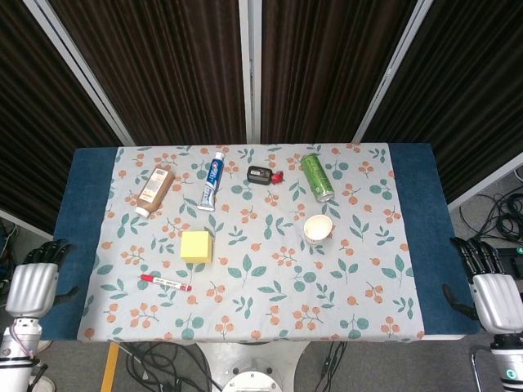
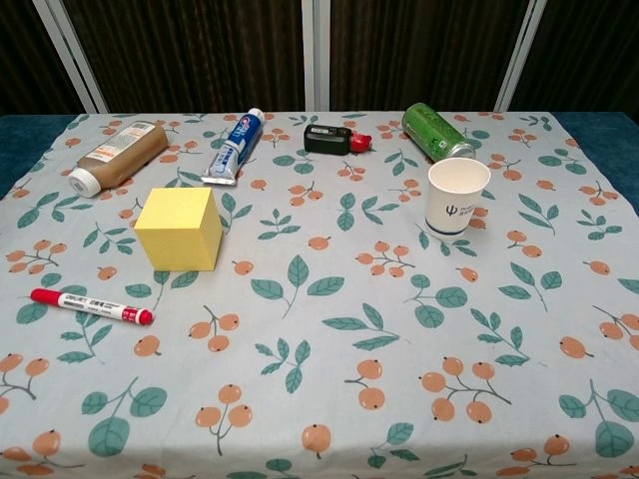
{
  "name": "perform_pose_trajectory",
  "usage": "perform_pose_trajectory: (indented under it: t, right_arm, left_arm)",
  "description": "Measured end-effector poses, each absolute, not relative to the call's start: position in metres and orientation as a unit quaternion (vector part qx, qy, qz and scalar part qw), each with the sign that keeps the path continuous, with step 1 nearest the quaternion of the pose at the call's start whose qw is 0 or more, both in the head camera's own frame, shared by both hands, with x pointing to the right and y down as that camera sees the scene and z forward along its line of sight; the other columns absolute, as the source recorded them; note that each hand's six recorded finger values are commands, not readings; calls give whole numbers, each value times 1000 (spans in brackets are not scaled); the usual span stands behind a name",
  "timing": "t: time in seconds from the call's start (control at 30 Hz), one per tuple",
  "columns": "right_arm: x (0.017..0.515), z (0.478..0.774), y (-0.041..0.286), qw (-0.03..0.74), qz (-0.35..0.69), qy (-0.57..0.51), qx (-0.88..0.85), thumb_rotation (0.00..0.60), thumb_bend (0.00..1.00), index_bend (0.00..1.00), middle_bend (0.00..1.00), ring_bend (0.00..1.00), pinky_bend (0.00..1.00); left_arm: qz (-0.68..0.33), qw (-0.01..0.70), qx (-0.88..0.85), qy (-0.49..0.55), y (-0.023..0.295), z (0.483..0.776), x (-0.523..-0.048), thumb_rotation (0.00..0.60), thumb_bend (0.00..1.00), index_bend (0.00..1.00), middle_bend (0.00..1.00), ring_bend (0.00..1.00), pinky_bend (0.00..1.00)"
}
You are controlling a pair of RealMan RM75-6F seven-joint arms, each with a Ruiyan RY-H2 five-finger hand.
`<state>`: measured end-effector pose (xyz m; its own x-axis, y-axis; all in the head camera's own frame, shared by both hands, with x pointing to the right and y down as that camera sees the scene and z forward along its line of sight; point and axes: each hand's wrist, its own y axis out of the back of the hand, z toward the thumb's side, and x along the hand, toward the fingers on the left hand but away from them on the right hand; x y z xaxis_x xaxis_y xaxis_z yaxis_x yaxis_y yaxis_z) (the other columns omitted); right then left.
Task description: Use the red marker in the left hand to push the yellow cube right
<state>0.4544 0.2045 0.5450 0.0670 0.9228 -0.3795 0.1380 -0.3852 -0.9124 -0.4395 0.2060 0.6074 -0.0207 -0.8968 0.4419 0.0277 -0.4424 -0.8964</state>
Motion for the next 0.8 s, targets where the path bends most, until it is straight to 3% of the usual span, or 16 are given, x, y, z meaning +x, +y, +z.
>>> perform_pose_trajectory:
  t: [0.2, 0.8]
  right_arm:
    - [454, 546, 203, 364, 542, -417, -633, 600, 273, 29, 91, 0, 0]
    - [458, 546, 204, 360, 546, -418, -630, 600, 272, 29, 91, 0, 0]
  left_arm:
    - [-587, 394, -624, 333, 184, 629, -413, 600, 194, 409, 425, 229, 264]
    - [-597, 441, -642, 193, 178, 686, -341, 600, 184, 447, 431, 234, 258]
